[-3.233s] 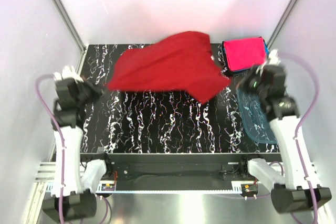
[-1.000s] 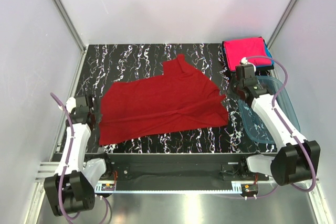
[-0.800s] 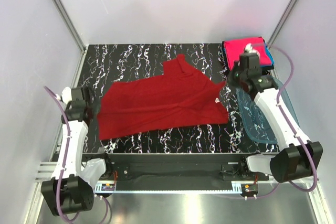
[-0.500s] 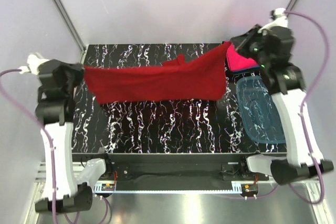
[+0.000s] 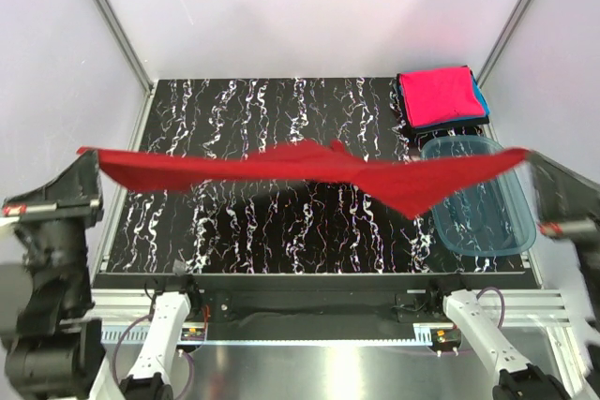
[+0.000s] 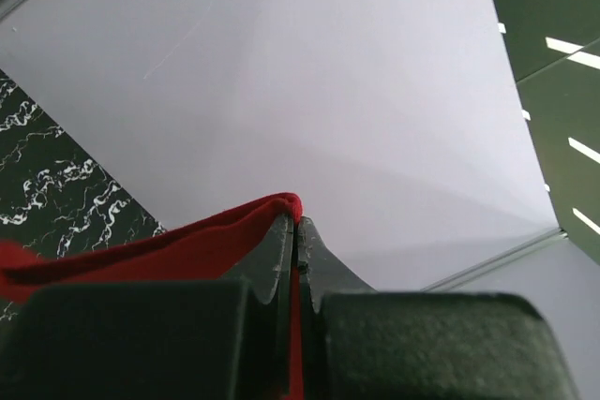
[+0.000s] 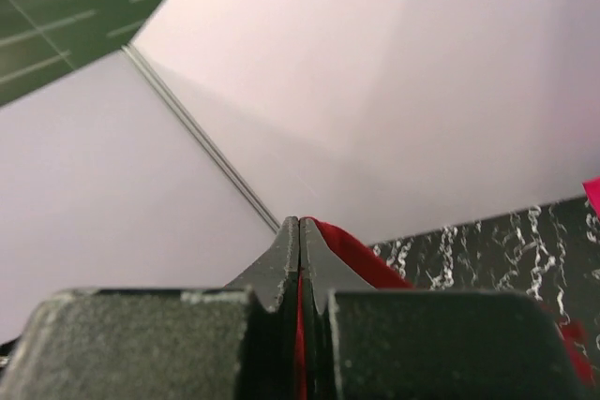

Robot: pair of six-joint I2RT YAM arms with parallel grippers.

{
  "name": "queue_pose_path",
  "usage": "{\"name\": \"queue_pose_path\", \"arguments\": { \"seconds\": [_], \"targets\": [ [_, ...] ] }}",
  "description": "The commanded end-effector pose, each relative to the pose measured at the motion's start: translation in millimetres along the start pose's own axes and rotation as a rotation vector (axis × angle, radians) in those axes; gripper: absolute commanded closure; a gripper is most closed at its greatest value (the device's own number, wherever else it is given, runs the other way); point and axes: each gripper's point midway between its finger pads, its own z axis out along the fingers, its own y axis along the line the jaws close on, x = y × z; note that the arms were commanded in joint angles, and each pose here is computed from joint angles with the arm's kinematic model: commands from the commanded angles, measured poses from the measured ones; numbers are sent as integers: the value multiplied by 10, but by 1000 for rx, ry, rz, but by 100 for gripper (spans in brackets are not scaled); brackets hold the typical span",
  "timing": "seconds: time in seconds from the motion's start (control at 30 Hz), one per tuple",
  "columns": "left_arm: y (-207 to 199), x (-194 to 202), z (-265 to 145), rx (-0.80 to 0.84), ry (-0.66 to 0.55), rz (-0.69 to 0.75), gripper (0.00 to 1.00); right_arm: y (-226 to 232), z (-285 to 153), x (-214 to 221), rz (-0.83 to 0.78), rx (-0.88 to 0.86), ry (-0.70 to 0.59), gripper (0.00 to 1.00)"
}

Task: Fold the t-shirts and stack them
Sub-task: Flatten the tshirt out

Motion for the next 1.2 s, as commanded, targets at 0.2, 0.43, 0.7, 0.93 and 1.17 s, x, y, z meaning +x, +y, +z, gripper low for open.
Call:
{"name": "queue_pose_path", "arguments": {
  "seconds": [0.2, 0.43, 0.7, 0.93, 1.17],
  "targets": [
    [48, 128, 344, -78, 92, 95, 100, -93, 451, 15, -38, 79, 53, 100],
    [603, 975, 1369, -194, 386, 209, 100, -382, 1696, 876, 12, 12, 240, 100],
    [802, 1117, 2476, -270, 375, 303, 100, -1061, 3204, 1479, -139, 106, 295, 100],
    [-46, 537, 2896, -77, 196, 264, 100, -715, 3517, 761, -251, 72, 127, 100],
    [-17, 535, 2633, -54, 223, 283, 100, -678, 3137, 500, -304, 126, 101, 100]
  ]
}}
